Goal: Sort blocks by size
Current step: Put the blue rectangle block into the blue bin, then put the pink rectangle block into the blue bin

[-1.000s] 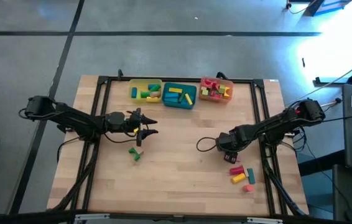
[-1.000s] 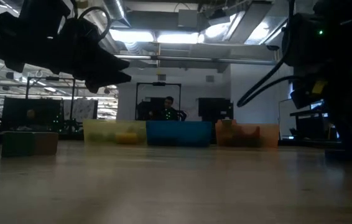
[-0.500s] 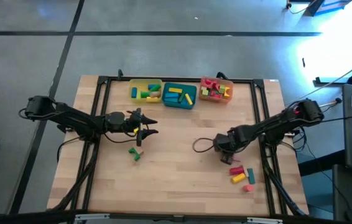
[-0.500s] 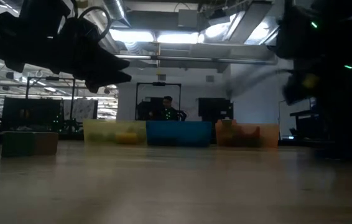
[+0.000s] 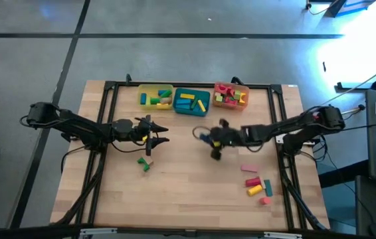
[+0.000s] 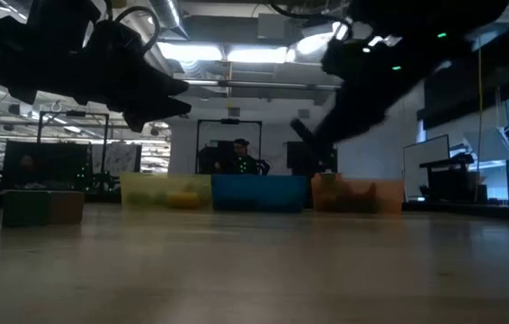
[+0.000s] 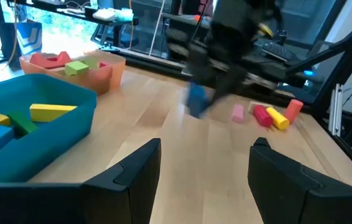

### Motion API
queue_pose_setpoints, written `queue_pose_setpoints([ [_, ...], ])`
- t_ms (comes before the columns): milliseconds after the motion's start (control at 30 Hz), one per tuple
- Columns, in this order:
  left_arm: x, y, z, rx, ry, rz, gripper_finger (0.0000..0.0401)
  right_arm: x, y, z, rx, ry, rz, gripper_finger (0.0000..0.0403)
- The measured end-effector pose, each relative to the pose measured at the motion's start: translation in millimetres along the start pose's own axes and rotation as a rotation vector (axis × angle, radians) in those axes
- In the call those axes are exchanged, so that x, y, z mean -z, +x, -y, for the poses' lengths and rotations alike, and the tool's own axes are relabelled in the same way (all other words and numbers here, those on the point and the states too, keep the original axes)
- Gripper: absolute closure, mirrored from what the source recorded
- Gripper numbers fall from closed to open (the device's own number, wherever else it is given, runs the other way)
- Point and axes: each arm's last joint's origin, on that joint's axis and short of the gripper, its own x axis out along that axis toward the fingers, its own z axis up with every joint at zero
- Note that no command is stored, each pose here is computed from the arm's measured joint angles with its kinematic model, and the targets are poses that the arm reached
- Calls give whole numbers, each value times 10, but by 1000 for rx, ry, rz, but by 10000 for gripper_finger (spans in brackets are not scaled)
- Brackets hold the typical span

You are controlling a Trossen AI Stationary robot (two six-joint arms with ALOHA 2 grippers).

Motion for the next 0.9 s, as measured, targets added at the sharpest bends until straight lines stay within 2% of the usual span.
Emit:
queue_pose_setpoints([
  [167,-1,0,0,0,0,1,196,-234,77,483,158,-63,159,286],
  [267,-1,0,0,1,0,1,196,-320,87,802,239,-23,221,269],
  [367,-1,0,0,0,0,1,196,-347,83,1092,235,22,248,266],
  [500,-2,0,0,1,0,2,196,-308,153,1388,219,61,261,283],
  [633,0,-1,9,5,-1,1,196,-228,279,1558,203,88,257,299],
  [733,5,-3,26,13,0,-2,196,-204,302,1569,181,136,246,304],
  [833,9,-5,41,21,3,-4,196,-250,250,1543,142,140,221,304],
  [900,9,-5,44,23,7,-4,196,-370,162,1526,79,134,233,304],
])
